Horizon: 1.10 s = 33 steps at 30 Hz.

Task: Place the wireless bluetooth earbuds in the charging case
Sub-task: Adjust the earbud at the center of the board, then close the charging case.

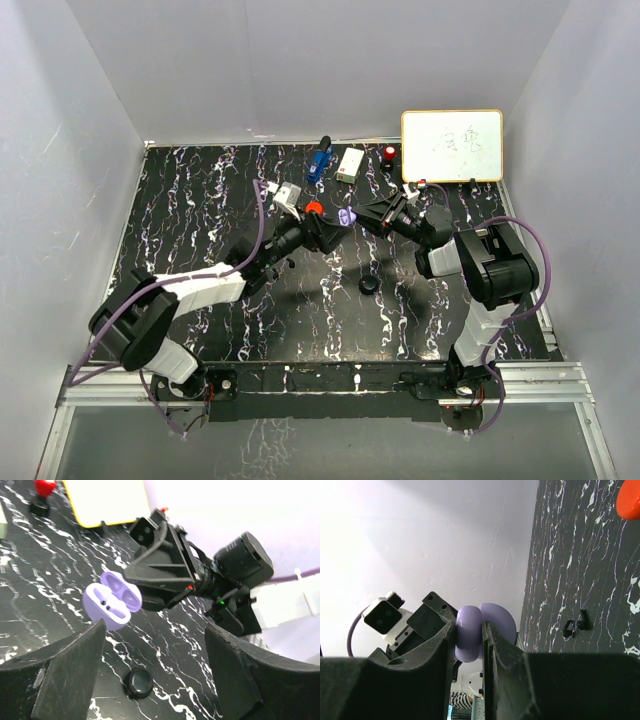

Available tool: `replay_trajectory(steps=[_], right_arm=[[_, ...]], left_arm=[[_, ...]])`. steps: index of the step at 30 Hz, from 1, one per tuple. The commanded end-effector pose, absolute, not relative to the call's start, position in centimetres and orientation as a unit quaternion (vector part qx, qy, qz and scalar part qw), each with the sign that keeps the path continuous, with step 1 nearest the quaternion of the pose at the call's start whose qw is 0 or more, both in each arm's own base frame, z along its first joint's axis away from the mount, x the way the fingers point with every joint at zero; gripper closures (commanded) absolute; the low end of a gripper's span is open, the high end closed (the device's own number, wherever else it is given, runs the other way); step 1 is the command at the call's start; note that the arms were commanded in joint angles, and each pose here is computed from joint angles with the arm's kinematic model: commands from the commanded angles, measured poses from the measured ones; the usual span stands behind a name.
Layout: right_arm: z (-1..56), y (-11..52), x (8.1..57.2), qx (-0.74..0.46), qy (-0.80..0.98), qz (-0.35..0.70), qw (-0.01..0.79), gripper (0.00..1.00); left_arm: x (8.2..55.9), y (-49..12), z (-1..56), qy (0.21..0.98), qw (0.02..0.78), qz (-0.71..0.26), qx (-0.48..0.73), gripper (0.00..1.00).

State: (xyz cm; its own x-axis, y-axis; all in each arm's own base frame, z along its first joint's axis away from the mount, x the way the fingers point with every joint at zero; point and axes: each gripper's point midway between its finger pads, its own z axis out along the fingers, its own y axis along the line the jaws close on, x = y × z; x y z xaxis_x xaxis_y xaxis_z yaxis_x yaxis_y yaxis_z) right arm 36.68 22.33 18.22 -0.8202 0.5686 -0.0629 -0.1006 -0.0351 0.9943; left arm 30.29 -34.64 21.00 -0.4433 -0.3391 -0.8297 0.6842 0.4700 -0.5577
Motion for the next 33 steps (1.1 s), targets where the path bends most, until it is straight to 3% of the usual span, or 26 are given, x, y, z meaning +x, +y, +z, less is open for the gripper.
replay_trajectory(steps=[1, 8, 10, 11, 22, 33], right_arm=[[19.3, 22.3, 37.3, 0.154, 0.640, 0.703, 0.269, 1.00], [19.0, 22.2, 37.4, 0.157, 0.638, 0.704, 0.270, 1.00], [19.0, 22.3, 37.5, 0.159, 0.637, 0.705, 0.268, 1.00], [19.1, 22.3, 37.6, 0.160, 0.635, 0.706, 0.269, 1.00], [19.8, 22.3, 38.2, 0.161, 0.632, 0.707, 0.274, 1.00], [20.4, 22.5, 37.6, 0.157, 0.631, 0.709, 0.274, 1.00]], left_arm=[[31.9, -31.4, 24.1, 0.682, 0.579, -0.441, 0.070, 0.20], [32.1, -30.3, 22.2, 0.686, 0.585, -0.430, 0.048, 0.15], [31.8, -30.9, 21.7, 0.679, 0.587, -0.434, 0.075, 0.03], [31.6, -31.2, 21.1, 0.681, 0.587, -0.429, 0.087, 0.02], [31.8, -32.3, 16.8, 0.693, 0.629, -0.290, 0.199, 0.01], [35.3, -32.9, 17.4, 0.652, 0.712, -0.201, 0.167, 0.01]])
